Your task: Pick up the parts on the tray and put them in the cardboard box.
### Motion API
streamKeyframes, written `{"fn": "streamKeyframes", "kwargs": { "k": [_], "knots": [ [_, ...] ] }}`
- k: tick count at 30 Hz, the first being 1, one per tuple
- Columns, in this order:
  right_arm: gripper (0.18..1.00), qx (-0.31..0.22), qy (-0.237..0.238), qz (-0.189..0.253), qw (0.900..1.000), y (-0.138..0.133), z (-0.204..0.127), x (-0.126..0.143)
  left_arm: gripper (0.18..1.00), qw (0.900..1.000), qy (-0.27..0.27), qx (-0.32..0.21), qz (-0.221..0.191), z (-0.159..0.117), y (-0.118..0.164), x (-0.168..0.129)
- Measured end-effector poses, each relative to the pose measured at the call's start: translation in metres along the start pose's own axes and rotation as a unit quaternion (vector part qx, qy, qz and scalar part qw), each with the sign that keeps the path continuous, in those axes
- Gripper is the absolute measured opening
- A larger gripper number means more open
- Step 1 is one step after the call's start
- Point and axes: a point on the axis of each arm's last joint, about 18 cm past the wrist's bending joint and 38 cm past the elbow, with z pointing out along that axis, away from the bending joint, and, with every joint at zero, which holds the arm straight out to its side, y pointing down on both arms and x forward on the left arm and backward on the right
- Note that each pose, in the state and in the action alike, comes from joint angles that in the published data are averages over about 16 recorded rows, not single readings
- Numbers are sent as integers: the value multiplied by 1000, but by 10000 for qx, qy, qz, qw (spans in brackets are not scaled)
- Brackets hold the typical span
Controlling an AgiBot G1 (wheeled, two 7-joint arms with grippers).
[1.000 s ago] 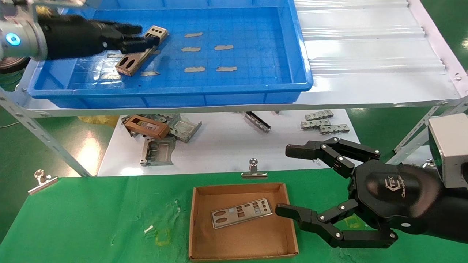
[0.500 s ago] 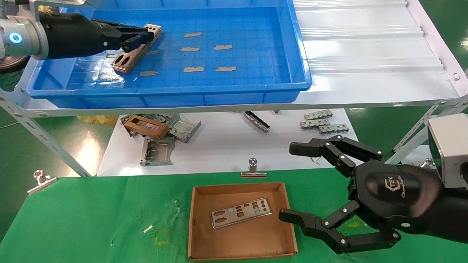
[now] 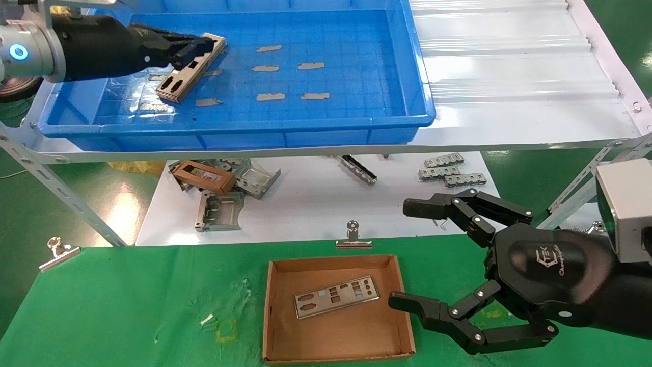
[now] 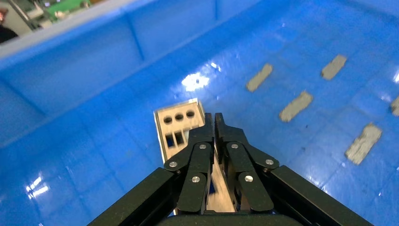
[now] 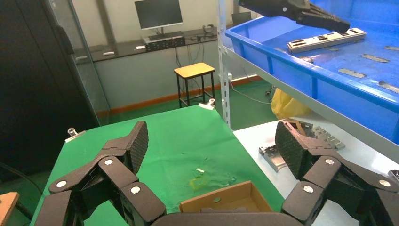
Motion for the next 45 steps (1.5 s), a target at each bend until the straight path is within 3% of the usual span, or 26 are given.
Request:
{"fn": "streamKeyframes", "kwargs": {
  "k": [13,19,35,45],
  "knots": [
    [1001,0,0,0,10000,0,0,0,300,9996,-53,62,269,-16,-8,-11],
    [1001,0,0,0,10000,0,0,0,402,9996,-48,-42,261,-18,-5,-12],
    [1001,0,0,0,10000,0,0,0,772,9999,-74,-149,33,3,9,-1],
    [1001,0,0,0,10000,0,0,0,927,9997,-188,-106,-61,-6,7,-10]
  ]
}}
